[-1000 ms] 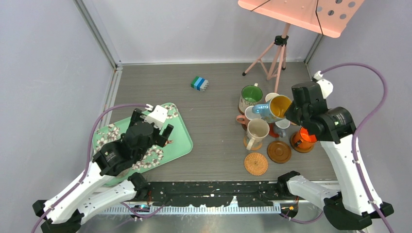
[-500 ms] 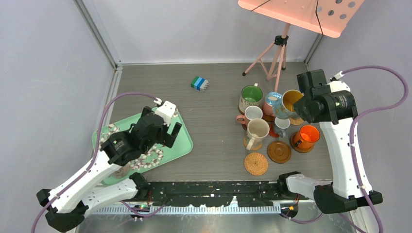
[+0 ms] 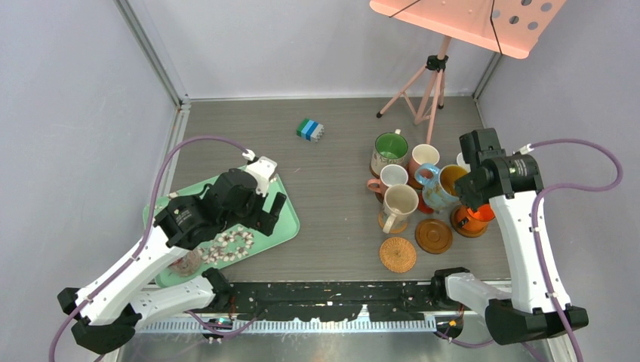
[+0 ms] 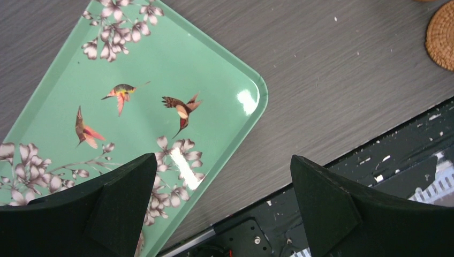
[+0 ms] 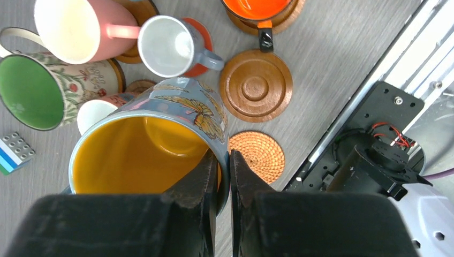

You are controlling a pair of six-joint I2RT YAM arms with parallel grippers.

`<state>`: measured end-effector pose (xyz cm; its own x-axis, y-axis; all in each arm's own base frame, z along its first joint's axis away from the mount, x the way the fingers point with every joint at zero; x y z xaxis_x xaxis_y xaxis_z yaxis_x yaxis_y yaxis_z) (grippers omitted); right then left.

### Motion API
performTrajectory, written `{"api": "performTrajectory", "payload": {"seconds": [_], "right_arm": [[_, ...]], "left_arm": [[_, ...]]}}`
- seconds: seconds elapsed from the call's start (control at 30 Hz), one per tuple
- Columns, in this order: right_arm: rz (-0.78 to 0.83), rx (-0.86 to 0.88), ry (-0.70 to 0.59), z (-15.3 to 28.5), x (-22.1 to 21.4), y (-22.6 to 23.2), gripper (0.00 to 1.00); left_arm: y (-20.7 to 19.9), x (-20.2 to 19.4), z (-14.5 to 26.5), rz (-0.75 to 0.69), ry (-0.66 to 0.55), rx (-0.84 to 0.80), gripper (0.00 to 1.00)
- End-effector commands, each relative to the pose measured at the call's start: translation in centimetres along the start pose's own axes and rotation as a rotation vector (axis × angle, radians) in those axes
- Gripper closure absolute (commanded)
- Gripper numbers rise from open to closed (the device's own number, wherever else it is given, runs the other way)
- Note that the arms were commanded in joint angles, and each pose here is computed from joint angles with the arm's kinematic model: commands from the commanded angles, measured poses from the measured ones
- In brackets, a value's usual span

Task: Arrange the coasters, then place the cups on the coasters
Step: Place the cup on the coaster.

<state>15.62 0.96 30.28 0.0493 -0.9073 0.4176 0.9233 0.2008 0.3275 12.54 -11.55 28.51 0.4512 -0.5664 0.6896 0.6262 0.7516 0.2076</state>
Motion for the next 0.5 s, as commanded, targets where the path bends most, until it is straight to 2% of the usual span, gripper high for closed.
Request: {"api": "performTrajectory", "payload": {"seconds": [0.0, 0.47], "right_arm": [[-0.18, 0.12, 0.008, 0.3, -0.2, -0.6, 0.95], [-0.239, 0.068, -0.042, -2.0, -0.8, -2.6, 0.95]], "left_arm": [[-0.2, -0.2, 1.1, -0.01, 0.007, -0.051, 0.01], [0.5, -0.7, 2.3, -0.044, 0.003, -0.03, 0.0]]}}
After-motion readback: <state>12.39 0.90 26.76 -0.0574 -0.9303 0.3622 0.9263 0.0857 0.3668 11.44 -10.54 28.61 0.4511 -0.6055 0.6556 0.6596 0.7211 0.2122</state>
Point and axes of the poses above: each gripper's point midway between its finger pads, its own z axis back along the fingers, its own y axis along the line the jaws close on, x = y × z, the point moved 7 cm from there along z, back along the fingers, and after that the axes turned 14 degrees about -z, right-handed, at the moved point
